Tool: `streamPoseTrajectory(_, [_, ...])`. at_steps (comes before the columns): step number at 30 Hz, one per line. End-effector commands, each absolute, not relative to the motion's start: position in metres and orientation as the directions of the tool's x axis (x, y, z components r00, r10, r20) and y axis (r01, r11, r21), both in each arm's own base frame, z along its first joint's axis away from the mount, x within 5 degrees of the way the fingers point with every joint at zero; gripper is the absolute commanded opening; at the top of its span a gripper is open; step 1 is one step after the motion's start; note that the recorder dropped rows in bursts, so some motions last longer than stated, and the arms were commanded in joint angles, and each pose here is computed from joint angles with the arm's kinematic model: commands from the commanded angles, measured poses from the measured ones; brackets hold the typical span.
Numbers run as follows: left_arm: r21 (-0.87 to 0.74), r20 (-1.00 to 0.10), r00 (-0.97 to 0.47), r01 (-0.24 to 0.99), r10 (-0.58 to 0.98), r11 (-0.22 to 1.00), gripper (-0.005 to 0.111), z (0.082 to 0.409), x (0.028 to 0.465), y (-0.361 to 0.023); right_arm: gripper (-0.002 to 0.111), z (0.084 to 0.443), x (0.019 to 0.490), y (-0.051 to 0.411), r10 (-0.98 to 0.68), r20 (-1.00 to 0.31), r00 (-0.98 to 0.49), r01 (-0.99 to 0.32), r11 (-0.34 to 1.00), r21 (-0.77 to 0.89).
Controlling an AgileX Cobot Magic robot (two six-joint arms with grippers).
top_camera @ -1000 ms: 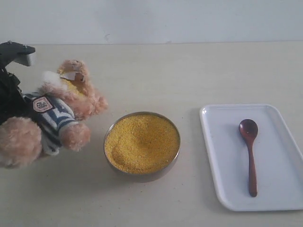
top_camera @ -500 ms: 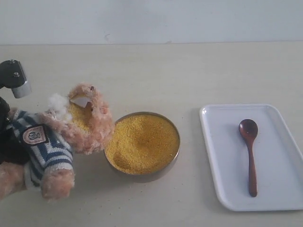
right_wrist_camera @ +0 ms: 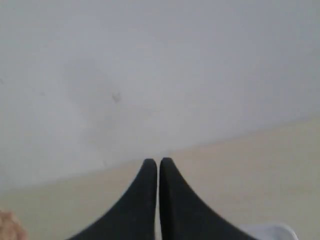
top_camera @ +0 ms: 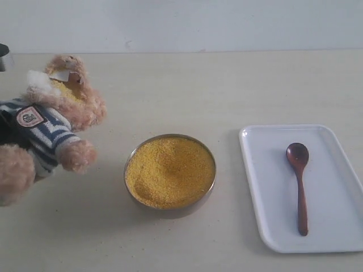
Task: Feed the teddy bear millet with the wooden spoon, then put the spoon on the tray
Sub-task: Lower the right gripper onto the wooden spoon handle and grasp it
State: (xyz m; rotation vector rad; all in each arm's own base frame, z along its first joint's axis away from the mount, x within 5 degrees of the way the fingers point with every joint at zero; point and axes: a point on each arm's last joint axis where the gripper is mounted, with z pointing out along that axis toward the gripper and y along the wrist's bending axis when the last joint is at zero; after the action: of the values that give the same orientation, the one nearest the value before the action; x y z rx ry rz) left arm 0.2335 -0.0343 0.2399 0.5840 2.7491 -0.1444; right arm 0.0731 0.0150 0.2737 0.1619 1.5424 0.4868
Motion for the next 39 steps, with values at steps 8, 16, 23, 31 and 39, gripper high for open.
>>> streamPoseTrajectory(8, [-0.04,-0.342,-0.875,0.377,0.342,0.925,0.004,0.245,0.233,-0.034,0.03,0.218,0.181,0.097,-0.352,-0.322,-0.879,-0.394,0.916,0.072])
streamPoseTrajectory(16, [-0.05,-0.346,-0.877,0.373,0.334,0.927,0.004,0.245,0.233,-0.035,0.064,0.172,0.21,0.096,-0.2,-0.243,-0.949,-0.186,0.979,-0.079])
streamPoseTrajectory(23, [-0.052,-0.349,-0.877,0.371,0.332,0.927,0.004,0.245,0.234,-0.035,0.063,0.144,0.226,0.106,-0.2,-0.267,-0.943,-0.192,0.98,-0.056])
streamPoseTrajectory(31, [-0.05,-0.353,-0.875,0.371,0.331,0.927,0.004,0.245,0.234,-0.035,0.06,0.126,0.232,0.109,-0.176,-0.266,-0.948,-0.166,0.984,-0.058])
streamPoseTrajectory(39, [-0.051,-0.36,-0.874,0.369,0.327,0.928,0.004,0.246,0.235,-0.036,0.049,0.125,0.235,0.106,-0.192,-0.28,-0.941,-0.172,0.981,-0.093])
